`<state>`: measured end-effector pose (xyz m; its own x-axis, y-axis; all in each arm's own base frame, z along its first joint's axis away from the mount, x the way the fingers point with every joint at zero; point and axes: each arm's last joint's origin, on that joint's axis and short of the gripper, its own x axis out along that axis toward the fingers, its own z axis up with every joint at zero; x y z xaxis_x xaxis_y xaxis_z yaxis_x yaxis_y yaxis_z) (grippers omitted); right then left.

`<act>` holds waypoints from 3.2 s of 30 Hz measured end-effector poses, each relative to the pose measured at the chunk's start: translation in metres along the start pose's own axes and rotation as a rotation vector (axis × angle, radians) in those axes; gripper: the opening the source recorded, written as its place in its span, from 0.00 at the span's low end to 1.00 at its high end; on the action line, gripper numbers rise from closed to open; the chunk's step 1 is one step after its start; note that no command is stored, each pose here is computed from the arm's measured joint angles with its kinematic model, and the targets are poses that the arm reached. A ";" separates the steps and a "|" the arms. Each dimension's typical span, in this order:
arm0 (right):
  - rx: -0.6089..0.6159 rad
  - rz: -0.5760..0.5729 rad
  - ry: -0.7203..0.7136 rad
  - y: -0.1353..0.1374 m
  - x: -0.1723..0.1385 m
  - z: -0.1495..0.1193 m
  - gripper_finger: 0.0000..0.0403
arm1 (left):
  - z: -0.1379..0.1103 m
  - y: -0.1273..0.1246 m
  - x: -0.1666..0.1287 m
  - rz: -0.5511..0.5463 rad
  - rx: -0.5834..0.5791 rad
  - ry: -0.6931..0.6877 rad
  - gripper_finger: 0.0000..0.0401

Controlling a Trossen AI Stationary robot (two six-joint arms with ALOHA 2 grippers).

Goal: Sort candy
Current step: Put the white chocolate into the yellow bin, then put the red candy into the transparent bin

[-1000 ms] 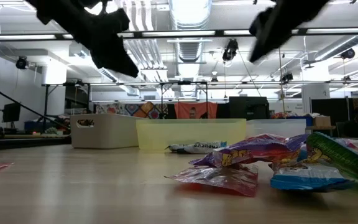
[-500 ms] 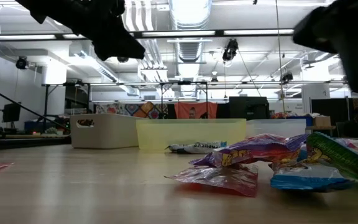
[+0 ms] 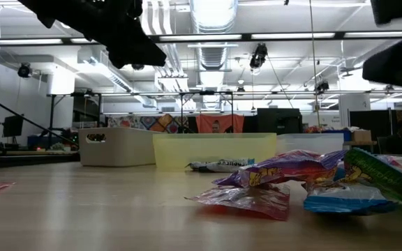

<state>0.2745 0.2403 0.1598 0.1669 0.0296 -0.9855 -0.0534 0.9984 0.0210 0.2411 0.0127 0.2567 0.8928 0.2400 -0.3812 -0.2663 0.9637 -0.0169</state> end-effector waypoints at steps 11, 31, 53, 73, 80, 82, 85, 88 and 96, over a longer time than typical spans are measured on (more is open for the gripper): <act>-0.063 -0.019 0.031 -0.001 0.014 0.001 0.36 | -0.001 -0.001 0.007 -0.001 -0.002 -0.007 0.27; 0.054 0.032 -0.163 -0.025 -0.053 0.019 0.05 | 0.006 -0.002 -0.002 -0.049 -0.008 -0.051 0.27; 0.108 -0.132 -0.298 -0.276 -0.116 0.055 0.06 | -0.012 -0.042 -0.014 -0.241 -0.084 0.105 0.27; 0.032 -0.208 -0.161 -0.403 -0.033 0.053 0.07 | -0.044 -0.052 -0.028 -0.196 -0.211 0.432 0.27; 0.044 -0.208 -0.136 -0.408 -0.024 0.052 0.20 | -0.044 -0.052 -0.028 -0.197 -0.206 0.426 0.27; 0.048 -0.216 -0.153 -0.408 -0.025 0.053 0.25 | -0.043 -0.053 -0.028 -0.198 -0.207 0.419 0.27; 0.052 -0.222 -0.167 -0.409 -0.027 0.054 0.32 | -0.043 -0.053 -0.028 -0.198 -0.207 0.419 0.27; 0.070 -0.224 -0.176 -0.409 -0.028 0.054 0.37 | -0.043 -0.053 -0.028 -0.194 -0.225 0.421 0.27; 0.131 -0.200 -0.176 -0.398 -0.036 0.055 0.46 | -0.050 -0.061 -0.035 -0.240 -0.351 0.536 0.27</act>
<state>0.3437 -0.1554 0.1959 0.3301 -0.1719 -0.9281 0.1235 0.9827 -0.1381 0.2082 -0.0607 0.2245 0.6629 -0.1533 -0.7329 -0.2668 0.8662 -0.4225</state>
